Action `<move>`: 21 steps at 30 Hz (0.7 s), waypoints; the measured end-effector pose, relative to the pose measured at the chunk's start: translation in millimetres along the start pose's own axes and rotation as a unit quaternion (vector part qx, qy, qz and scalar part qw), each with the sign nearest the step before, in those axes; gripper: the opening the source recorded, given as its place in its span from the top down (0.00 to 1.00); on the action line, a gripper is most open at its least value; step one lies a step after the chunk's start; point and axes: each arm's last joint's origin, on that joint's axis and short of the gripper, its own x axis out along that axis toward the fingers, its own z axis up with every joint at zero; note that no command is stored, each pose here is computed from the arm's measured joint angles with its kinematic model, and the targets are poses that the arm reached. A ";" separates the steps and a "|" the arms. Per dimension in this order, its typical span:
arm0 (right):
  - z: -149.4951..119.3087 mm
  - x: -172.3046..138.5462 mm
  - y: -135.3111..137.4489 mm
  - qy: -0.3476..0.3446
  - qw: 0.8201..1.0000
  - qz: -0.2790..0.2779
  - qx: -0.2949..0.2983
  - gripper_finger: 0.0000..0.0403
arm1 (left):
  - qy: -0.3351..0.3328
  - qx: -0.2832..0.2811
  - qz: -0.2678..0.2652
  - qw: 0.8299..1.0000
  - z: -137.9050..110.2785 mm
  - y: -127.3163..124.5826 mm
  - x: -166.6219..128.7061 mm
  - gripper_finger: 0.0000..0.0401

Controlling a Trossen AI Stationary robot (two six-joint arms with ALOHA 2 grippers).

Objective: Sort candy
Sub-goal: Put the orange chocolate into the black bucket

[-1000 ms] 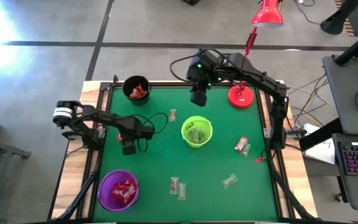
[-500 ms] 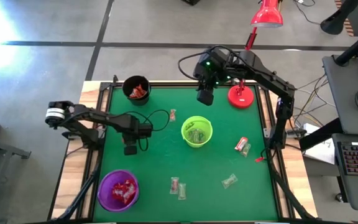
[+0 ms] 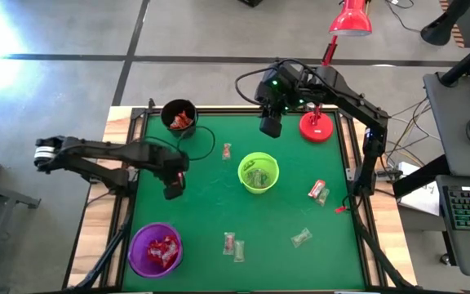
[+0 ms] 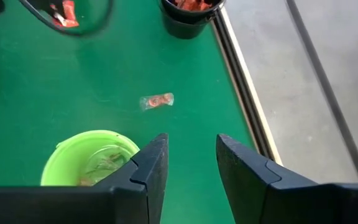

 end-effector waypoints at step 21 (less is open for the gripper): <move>-0.4 0.3 -3.4 0.008 0.997 -0.035 -0.066 0.68 | -0.156 -0.224 0.231 0.934 49.0 84.4 -71.7 1.00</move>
